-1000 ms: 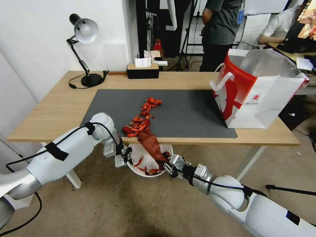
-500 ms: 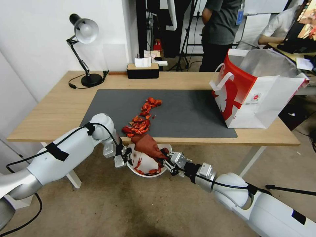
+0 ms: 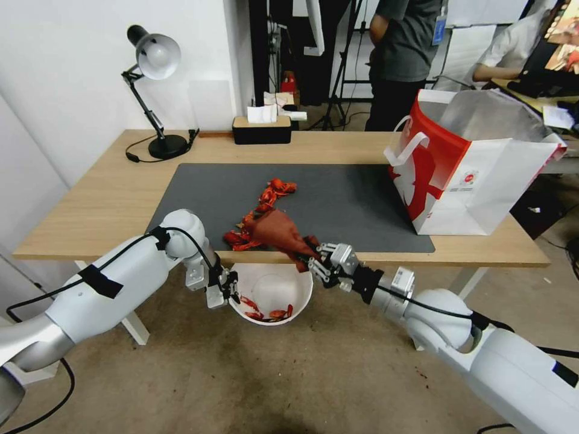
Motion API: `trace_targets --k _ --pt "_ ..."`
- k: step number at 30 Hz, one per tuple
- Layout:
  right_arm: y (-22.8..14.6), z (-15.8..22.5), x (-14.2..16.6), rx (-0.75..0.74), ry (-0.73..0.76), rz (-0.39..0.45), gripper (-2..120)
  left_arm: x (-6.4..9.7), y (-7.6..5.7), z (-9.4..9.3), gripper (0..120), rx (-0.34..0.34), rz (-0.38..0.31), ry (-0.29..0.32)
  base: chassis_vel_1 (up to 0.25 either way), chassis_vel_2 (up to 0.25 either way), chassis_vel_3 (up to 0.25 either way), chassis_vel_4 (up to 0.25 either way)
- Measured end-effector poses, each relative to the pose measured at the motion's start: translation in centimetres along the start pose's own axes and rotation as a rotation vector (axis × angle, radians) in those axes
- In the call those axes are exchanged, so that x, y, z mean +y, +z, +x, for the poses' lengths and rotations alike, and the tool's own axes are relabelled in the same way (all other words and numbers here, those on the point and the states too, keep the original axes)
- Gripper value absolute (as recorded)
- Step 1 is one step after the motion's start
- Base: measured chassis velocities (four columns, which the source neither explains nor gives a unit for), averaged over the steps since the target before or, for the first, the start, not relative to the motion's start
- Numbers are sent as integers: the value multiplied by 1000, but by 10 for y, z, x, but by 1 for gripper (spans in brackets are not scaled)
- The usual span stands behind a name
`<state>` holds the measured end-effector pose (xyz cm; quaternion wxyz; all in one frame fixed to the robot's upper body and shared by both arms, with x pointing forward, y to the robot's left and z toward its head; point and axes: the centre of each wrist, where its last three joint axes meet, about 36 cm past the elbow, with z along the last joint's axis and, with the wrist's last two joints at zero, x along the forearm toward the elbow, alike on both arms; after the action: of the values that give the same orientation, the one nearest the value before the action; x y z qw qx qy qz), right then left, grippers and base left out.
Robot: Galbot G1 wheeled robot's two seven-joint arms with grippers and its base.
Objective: Sweep shrimp from table into container with towel, then put container into takeout bag.
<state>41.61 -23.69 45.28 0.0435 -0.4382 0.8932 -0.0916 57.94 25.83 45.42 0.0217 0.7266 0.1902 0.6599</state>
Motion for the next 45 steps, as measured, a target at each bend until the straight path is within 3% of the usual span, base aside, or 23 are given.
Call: trace_targets --k 9,20,38,45 --pt "-7 -44 -65 -15 278 55 8 -14 -1 4 0 7 23 1 0 0 0 0" --pt "12 -109 -128 124 408 109 8 -19 -3 2 0 7 31 1 0 0 0 0" --pt "45 -162 -189 296 256 148 8 -21 -3 -2 0 3 41 3 0 0 0 0" --pt "56 -174 -195 311 189 155 8 -20 -2 -4 0 1 41 3 0 0 0 0"
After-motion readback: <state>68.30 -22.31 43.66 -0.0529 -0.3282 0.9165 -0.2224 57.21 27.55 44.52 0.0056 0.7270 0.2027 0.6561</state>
